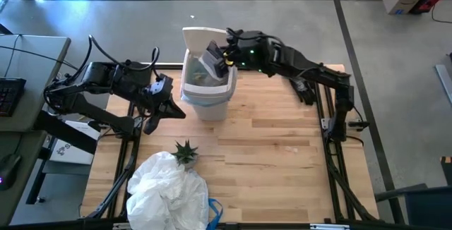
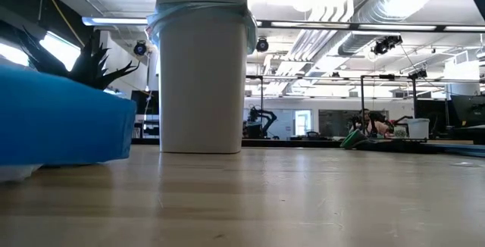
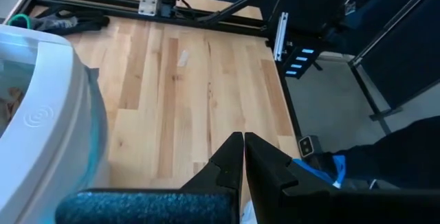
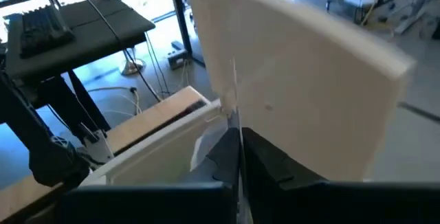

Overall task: Place trash/remove bag and relplace
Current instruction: Put the white paper into the trash bin, then put the transparent plastic into the trash bin

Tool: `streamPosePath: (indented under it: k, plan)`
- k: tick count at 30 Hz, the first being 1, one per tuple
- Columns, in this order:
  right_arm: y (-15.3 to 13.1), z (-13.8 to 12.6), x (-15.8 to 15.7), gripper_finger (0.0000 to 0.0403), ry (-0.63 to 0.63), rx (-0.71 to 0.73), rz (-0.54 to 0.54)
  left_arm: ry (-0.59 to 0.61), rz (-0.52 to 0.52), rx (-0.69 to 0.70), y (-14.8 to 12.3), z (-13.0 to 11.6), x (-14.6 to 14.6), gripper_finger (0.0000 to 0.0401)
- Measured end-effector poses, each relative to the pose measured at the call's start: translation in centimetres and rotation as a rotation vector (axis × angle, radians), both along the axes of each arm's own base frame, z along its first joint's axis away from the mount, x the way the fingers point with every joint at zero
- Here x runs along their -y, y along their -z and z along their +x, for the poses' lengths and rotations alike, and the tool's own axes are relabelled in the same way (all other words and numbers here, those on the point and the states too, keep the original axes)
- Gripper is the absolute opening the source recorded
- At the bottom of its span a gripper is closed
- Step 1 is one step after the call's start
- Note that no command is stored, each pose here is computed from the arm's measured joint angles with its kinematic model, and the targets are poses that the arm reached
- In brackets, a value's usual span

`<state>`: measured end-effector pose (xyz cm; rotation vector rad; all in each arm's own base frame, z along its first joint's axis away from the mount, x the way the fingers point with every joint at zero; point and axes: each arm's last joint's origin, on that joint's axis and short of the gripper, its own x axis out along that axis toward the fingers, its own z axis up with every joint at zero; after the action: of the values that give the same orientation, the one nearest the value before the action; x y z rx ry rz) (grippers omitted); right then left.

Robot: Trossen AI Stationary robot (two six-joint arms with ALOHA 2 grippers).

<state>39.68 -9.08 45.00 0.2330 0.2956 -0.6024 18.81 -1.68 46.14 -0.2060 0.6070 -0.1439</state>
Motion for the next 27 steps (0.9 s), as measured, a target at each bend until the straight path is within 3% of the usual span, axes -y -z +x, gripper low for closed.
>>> streamPosePath:
  k: [9, 19, 27]
  plan:
    - [0.6, 0.5, 0.3, 0.0010, 0.015, -0.009, 0.012, 0.004, 0.002, -0.001, 0.0, 0.0, 0.3, 0.0000]
    - [0.8, 0.2, -0.3, 0.0122, 0.026, -0.024, 0.076, 0.006, 0.008, 0.005, 0.0, 0.0, 0.3, 0.0000]
    - [-1.2, -3.0, -7.6, 0.0133, -0.048, -0.075, 0.095, 0.005, 0.001, 0.024, -0.2, 0.1, 0.4, 0.0000]
